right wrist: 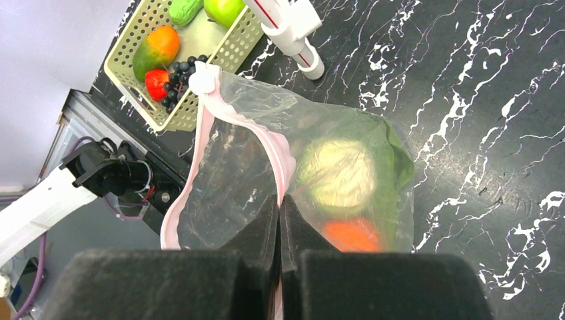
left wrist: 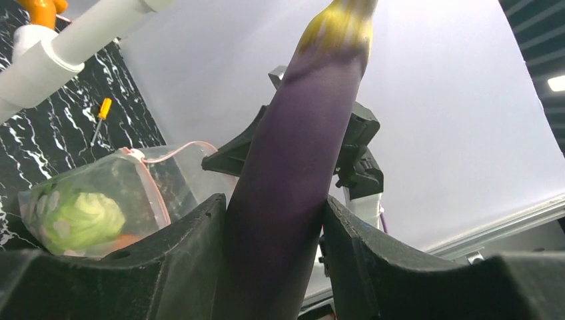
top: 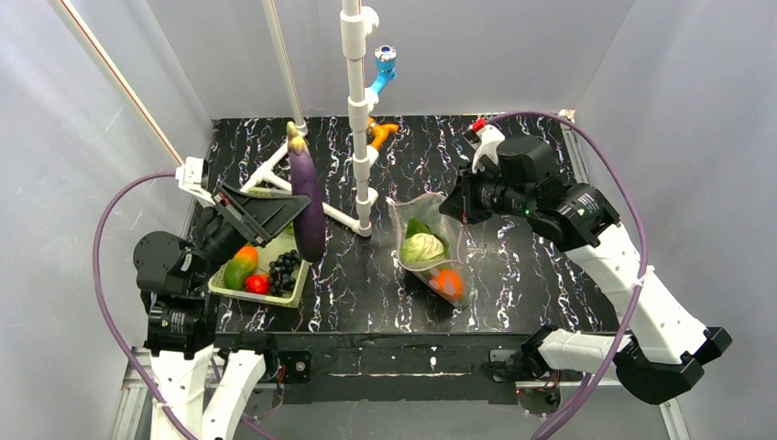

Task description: Place the food in the zip-top bag and seal the zipper

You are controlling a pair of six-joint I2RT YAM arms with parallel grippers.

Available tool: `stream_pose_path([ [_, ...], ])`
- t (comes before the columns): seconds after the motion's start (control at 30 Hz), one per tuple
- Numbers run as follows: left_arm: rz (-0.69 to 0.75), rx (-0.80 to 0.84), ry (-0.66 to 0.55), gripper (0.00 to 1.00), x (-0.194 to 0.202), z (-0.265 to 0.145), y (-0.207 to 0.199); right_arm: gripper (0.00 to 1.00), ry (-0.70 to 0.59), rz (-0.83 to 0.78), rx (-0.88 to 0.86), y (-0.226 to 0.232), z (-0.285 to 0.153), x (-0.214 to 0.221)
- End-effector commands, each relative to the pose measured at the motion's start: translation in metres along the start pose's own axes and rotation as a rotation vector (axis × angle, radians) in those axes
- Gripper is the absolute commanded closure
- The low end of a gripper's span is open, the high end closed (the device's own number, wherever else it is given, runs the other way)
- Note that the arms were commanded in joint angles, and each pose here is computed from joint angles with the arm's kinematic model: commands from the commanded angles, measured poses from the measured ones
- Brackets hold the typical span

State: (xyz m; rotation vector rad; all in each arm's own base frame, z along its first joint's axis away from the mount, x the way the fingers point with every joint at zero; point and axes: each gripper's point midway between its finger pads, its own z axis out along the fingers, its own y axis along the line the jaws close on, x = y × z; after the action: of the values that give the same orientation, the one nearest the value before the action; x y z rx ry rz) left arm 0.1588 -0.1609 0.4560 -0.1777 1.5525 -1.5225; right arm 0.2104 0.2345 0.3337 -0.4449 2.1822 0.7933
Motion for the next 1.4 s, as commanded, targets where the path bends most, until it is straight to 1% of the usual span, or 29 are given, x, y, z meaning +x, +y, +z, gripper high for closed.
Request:
stream_pose_path([
  [0.0, 0.119, 0.093, 0.058, 1.00, 0.022, 0.036, -0.011, 0.99, -0.131, 0.069, -0.006, 0.010, 0.002, -0.039],
  [0.1, 0.223, 0.098, 0.069, 1.00, 0.063, 0.078, -0.013, 0.99, -0.164, 0.121, 0.031, 0.005, 0.005, -0.048],
  [0.13, 0.266, 0.100, 0.056, 1.00, 0.071, 0.088, -0.016, 0.99, -0.176, 0.134, 0.043, 0.004, 0.005, -0.050],
  [0.2, 0.358, 0.104, 0.021, 1.00, 0.083, 0.104, -0.023, 0.99, -0.202, 0.159, 0.064, 0.000, 0.003, -0.055],
  [0.23, 0.406, 0.125, -0.036, 1.00, 0.084, 0.112, -0.030, 0.99, -0.217, 0.168, 0.065, 0.001, -0.001, -0.058],
  [0.3, 0.445, 0.170, -0.124, 1.00, 0.088, 0.124, -0.039, 0.99, -0.238, 0.180, 0.053, 0.004, -0.007, -0.061],
  [0.37, 0.485, 0.216, -0.161, 1.00, 0.100, 0.134, -0.040, 0.99, -0.252, 0.188, 0.031, 0.008, -0.012, -0.062],
  [0.43, 0.590, 0.245, -0.194, 1.00, 0.116, 0.145, -0.038, 0.99, -0.261, 0.193, -0.015, 0.016, -0.019, -0.062],
  [0.5, 0.633, 0.262, -0.246, 1.00, 0.117, 0.147, -0.039, 0.99, -0.270, 0.194, -0.030, 0.018, -0.022, -0.062],
  [0.53, 0.650, 0.271, -0.254, 1.00, 0.120, 0.146, -0.036, 0.99, -0.271, 0.192, -0.030, 0.017, -0.022, -0.060],
  [0.6, 0.652, 0.276, -0.303, 1.00, 0.114, 0.142, -0.036, 0.99, -0.262, 0.189, -0.023, 0.015, -0.021, -0.056],
  [0.7, 0.595, 0.250, -0.356, 1.00, 0.099, 0.134, -0.034, 0.99, -0.232, 0.182, -0.048, 0.017, -0.019, -0.048],
  [0.73, 0.575, 0.249, -0.349, 1.00, 0.097, 0.132, -0.038, 0.99, -0.226, 0.178, -0.051, 0.017, -0.017, -0.046],
  [0.77, 0.544, 0.233, -0.310, 1.00, 0.099, 0.133, -0.039, 0.99, -0.222, 0.174, -0.048, 0.015, -0.016, -0.043],
  [0.87, 0.483, 0.162, -0.242, 1.00, 0.091, 0.136, -0.047, 0.99, -0.216, 0.173, -0.038, 0.012, -0.014, -0.038],
  [0.9, 0.488, 0.165, -0.240, 1.00, 0.091, 0.136, -0.049, 0.99, -0.218, 0.173, -0.044, 0.013, -0.015, -0.038],
  [1.0, 0.493, 0.168, -0.307, 1.00, 0.084, 0.134, -0.047, 0.99, -0.229, 0.186, -0.078, 0.020, -0.018, -0.042],
  [1.07, 0.533, 0.172, -0.316, 1.00, 0.087, 0.136, -0.043, 0.99, -0.241, 0.211, -0.087, 0.022, -0.020, -0.045],
  [1.13, 0.594, 0.157, -0.303, 1.00, 0.095, 0.141, -0.035, 0.99, -0.251, 0.264, -0.072, 0.021, -0.025, -0.048],
  [1.23, 0.593, 0.137, -0.322, 1.00, 0.104, 0.144, -0.016, 0.99, -0.273, 0.361, -0.082, 0.024, -0.030, -0.052],
  [1.3, 0.576, 0.139, -0.353, 1.00, 0.105, 0.144, -0.009, 0.99, -0.288, 0.408, -0.106, 0.028, -0.035, -0.054],
  [1.37, 0.592, 0.122, -0.356, 1.00, 0.108, 0.144, -0.001, 0.99, -0.303, 0.443, -0.143, 0.034, -0.041, -0.057],
])
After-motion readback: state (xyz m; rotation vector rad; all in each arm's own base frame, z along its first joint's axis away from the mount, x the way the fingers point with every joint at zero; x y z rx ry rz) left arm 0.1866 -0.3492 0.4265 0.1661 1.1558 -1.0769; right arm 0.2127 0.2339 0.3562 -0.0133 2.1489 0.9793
